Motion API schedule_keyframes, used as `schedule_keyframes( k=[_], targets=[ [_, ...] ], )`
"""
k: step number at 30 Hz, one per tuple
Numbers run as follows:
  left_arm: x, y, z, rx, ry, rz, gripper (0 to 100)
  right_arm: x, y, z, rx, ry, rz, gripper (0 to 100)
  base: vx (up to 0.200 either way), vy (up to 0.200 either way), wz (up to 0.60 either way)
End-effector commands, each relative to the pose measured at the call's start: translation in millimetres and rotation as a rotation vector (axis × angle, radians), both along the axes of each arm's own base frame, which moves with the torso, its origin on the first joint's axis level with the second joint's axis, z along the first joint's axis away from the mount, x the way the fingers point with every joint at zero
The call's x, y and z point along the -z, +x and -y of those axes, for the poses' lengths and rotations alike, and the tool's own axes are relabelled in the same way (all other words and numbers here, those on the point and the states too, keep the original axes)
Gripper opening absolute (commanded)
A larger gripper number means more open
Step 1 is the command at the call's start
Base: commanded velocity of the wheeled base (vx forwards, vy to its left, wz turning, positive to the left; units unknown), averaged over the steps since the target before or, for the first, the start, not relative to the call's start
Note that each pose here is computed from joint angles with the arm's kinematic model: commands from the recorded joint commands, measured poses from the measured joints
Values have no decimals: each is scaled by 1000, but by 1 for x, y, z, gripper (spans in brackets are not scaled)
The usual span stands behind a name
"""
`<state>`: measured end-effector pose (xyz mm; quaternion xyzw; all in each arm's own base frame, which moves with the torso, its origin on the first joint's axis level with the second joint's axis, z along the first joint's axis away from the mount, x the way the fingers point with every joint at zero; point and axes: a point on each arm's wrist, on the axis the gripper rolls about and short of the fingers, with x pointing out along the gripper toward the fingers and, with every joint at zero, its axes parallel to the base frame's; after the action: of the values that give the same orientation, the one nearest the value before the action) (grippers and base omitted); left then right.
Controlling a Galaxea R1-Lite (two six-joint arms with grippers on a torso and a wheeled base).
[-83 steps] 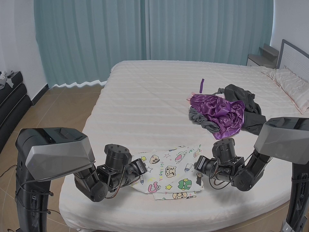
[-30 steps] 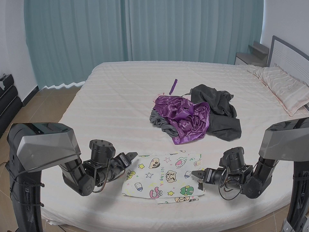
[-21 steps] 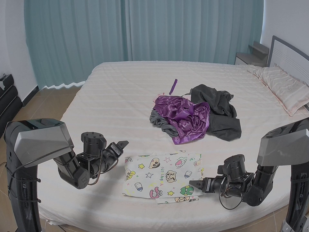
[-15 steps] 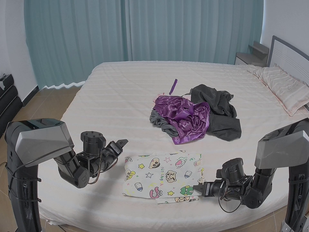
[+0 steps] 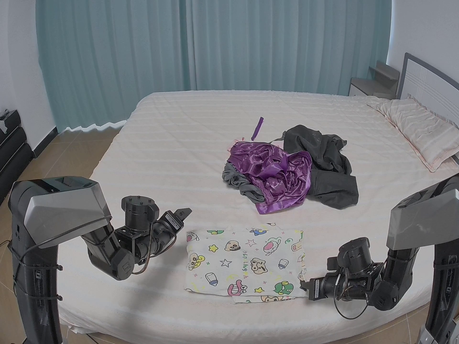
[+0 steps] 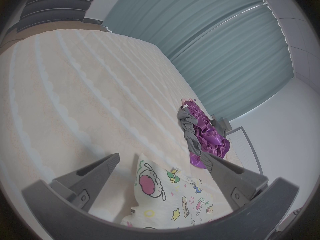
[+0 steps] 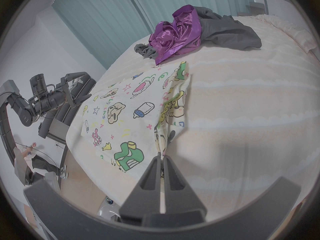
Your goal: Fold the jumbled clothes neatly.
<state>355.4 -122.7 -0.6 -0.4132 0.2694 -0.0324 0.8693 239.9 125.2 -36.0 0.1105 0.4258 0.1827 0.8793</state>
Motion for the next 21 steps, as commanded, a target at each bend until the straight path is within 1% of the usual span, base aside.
schedule_keyframes(
  k=[1, 3, 4, 7, 10, 11, 13, 14, 17, 21],
  targets=[
    [1, -1, 1, 3, 2, -2, 100, 0, -2, 1, -9, -9, -4, 0, 0, 0, 0],
    [1, -1, 2, 6, 2, -2, 100, 0, -2, 2, -13, -15, 0, 0, 0, 0, 0],
    [1, -1, 2, 6, 2, -2, 100, -1, -2, 2, -13, -14, 5, 100, 0, 0, 0],
    [1, -1, 3, 6, 2, -2, 100, -10, 4, 6, 8, 3, 50, 100, 0, 0, 0],
    [1, -1, 3, 7, 1, -3, 100, -30, 24, 9, 44, 51, 142, 100, 0, 0, 0],
    [1, -1, 3, 7, 1, -3, 100, -32, 29, 8, 49, 64, 159, 100, 0, 0, 0],
    [1, -1, 3, 7, 1, -3, 100, -32, 29, 8, 49, 64, 159, 100, 0, 0, 0],
    [1, -1, 3, 6, -2, -4, 100, -32, 60, -2, 87, 124, 203, 100, 0, 0, 0],
    [4, -1, 3, 6, 0, -11, 100, -19, 80, -9, 128, 153, 189, 100, 0, 0, 0],
    [8, 0, 3, 4, -2, 0, 100, 2, 105, -13, 158, 167, 184, 100, 0, 0, 0]
  ],
)
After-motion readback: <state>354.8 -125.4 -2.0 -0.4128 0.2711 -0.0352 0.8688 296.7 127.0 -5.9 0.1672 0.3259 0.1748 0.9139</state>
